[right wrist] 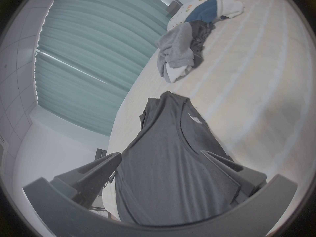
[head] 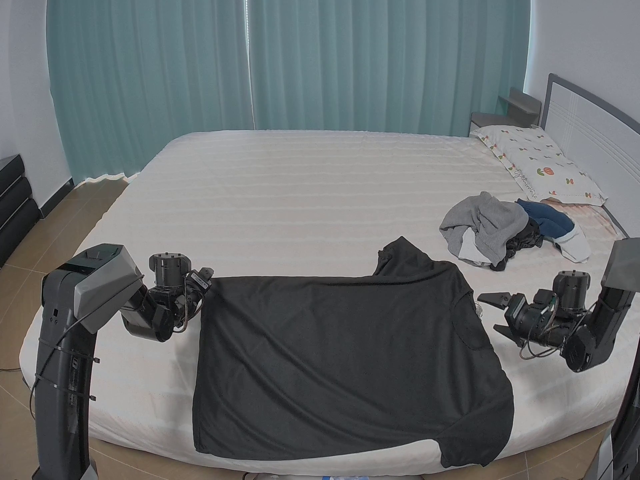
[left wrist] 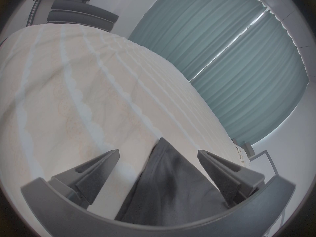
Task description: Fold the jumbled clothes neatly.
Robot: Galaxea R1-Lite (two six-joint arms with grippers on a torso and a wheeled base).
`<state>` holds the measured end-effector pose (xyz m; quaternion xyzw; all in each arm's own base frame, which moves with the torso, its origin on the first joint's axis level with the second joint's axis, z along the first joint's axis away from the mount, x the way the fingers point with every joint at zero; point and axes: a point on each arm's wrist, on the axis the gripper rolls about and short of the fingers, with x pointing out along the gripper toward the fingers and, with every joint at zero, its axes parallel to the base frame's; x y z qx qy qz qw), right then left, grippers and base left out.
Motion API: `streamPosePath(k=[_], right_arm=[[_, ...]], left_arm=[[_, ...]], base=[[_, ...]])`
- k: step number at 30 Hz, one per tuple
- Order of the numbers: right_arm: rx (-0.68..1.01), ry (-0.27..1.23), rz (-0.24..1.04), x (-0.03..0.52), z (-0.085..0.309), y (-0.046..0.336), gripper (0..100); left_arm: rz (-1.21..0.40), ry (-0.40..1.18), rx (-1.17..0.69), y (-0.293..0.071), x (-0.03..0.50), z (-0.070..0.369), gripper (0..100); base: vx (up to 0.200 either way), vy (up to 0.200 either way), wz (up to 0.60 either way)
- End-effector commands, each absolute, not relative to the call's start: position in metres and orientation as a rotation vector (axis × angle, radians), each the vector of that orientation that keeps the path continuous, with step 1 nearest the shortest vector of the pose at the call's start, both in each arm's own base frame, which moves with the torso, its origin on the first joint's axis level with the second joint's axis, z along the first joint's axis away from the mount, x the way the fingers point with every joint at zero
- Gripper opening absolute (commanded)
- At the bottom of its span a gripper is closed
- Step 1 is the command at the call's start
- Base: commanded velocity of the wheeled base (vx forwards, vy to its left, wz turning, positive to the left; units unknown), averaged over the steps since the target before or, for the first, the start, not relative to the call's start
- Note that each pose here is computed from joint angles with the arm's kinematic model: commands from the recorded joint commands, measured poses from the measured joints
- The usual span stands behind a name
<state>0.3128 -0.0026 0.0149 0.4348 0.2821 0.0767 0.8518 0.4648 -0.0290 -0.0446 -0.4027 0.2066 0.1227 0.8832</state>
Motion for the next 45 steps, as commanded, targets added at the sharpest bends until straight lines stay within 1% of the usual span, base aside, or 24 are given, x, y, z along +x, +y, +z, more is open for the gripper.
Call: streamPosePath(k=[1, 4, 5, 6, 9, 11, 15, 19, 24, 38, 42, 43, 45], right_arm=[[0.814, 0.553, 0.187, 0.373, 0.04, 0.014, 100], [0.747, 0.57, 0.117, 0.41, 0.033, 0.021, 100], [0.747, 0.57, 0.117, 0.41, 0.033, 0.021, 100], [0.683, 0.58, 0.076, 0.428, 0.023, 0.022, 100], [0.582, 0.604, 0.031, 0.442, 0.004, 0.023, 100], [0.51, 0.608, 0.003, 0.452, -0.016, 0.023, 100], [0.51, 0.57, 0.009, 0.471, -0.02, 0.023, 100], [0.519, 0.551, 0.007, 0.488, -0.033, 0.022, 100], [0.604, 0.505, 0.011, 0.499, -0.022, 0.028, 100], [0.625, 0.475, -0.009, 0.514, -0.037, 0.02, 100], [0.619, 0.466, -0.034, 0.518, -0.045, 0.02, 100], [0.619, 0.468, -0.033, 0.519, -0.046, 0.02, 0], [0.618, 0.466, -0.033, 0.519, -0.046, 0.02, 0]], left_arm=[[0.221, 0.475, -0.879, -0.029, 0.444, -0.025, 100], [0.223, 0.483, -0.878, -0.03, 0.442, -0.026, 100], [0.223, 0.483, -0.878, -0.03, 0.442, -0.026, 100], [0.223, 0.483, -0.878, -0.03, 0.442, -0.026, 100], [0.225, 0.486, -0.876, -0.03, 0.441, -0.028, 100], [0.225, 0.489, -0.873, -0.031, 0.441, -0.029, 100], [0.224, 0.491, -0.87, -0.032, 0.441, -0.03, 100], [0.225, 0.492, -0.869, -0.033, 0.441, -0.031, 100], [0.223, 0.493, -0.866, -0.033, 0.441, -0.031, 100], [0.224, 0.492, -0.866, -0.033, 0.441, -0.031, 100], [0.226, 0.491, -0.865, -0.033, 0.441, -0.031, 100], [0.226, 0.491, -0.865, -0.033, 0.441, -0.031, 100], [0.225, 0.492, -0.863, -0.034, 0.441, -0.031, 100]], base=[[0.0, 0.0, 0.0], [0.0, 0.0, 0.0], [0.0, 0.0, 0.0], [0.0, 0.0, 0.0], [0.0, 0.0, 0.0], [0.0, 0.0, 0.0], [0.0, 0.0, 0.0], [0.0, 0.0, 0.0], [0.0, 0.0, 0.0], [0.0, 0.0, 0.0], [0.0, 0.0, 0.0], [0.0, 0.0, 0.0], [0.0, 0.0, 0.0]])
